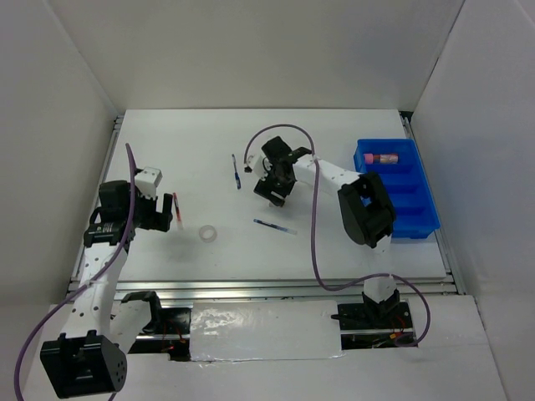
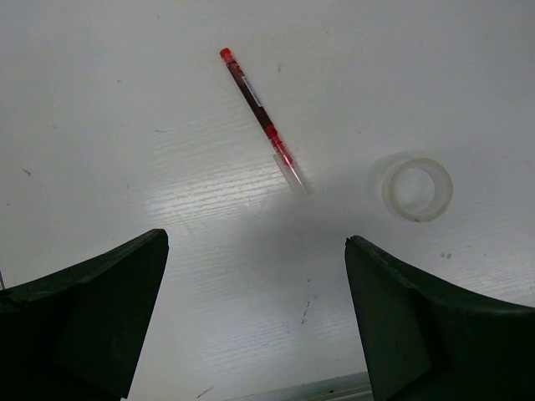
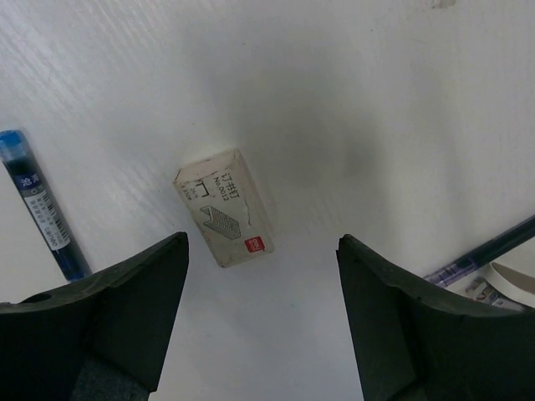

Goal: Sort the stationery into containers
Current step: Grab a piece of stationery with the right arm, then place the stationery into the container

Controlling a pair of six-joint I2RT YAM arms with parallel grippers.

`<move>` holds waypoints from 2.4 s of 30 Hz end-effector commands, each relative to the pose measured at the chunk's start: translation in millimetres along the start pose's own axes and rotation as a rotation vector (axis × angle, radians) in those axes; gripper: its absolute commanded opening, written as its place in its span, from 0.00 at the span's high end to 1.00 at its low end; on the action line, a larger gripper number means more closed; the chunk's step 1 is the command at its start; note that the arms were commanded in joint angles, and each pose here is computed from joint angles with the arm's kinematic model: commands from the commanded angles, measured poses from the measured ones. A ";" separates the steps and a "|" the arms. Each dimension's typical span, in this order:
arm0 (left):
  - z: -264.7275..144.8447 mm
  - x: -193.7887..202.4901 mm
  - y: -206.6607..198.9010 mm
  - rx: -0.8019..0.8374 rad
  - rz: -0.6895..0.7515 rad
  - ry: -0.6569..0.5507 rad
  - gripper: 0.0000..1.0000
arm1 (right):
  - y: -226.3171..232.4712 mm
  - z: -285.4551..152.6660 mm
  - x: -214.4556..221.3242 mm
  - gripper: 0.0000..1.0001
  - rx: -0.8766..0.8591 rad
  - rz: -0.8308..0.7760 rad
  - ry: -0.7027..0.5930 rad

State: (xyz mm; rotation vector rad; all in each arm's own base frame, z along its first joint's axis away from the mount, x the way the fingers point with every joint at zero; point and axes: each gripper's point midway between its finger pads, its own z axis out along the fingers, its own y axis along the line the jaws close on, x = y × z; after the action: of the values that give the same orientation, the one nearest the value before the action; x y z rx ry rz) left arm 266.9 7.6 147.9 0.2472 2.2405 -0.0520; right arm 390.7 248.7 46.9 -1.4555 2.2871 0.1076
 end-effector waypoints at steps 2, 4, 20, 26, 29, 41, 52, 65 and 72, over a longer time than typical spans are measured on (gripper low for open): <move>-4.1 -18.0 0.9 0.008 0.017 -0.052 0.01 | 1.1 6.9 -5.3 0.22 -0.027 -0.058 0.009; -3.8 -17.7 1.2 0.007 0.017 -0.049 0.01 | 3.5 14.3 -1.8 0.23 -0.044 -0.075 0.032; -3.7 -17.7 2.1 0.006 0.014 -0.054 0.01 | -26.2 -89.4 39.0 0.77 -0.022 -0.042 -0.022; -1.7 -16.0 3.2 0.002 0.009 -0.046 0.01 | -105.5 -176.0 118.1 0.76 0.140 0.183 0.029; -0.1 -14.8 2.9 0.007 0.011 -0.036 0.01 | -132.8 -195.2 163.8 0.75 0.208 0.242 0.094; -2.2 -15.3 4.4 -0.002 0.014 -0.044 0.01 | -193.0 -205.0 218.7 0.74 0.242 0.404 0.288; 1.1 -13.0 6.5 -0.009 0.006 -0.030 0.01 | -197.0 -175.0 226.5 0.72 0.296 0.515 0.452; 1.7 -12.9 7.9 -0.016 0.002 -0.026 0.01 | -200.8 -166.6 226.9 0.26 0.339 0.528 0.532; 2.6 -12.0 8.3 -0.018 -0.004 -0.021 0.01 | -211.4 -201.9 140.7 0.28 0.414 0.453 0.273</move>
State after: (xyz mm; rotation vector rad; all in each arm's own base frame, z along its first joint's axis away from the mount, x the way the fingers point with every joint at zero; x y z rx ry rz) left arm 267.8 9.7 142.0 0.2394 2.2638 -0.0570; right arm 452.7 -66.5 156.3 -0.7484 2.7972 -0.5066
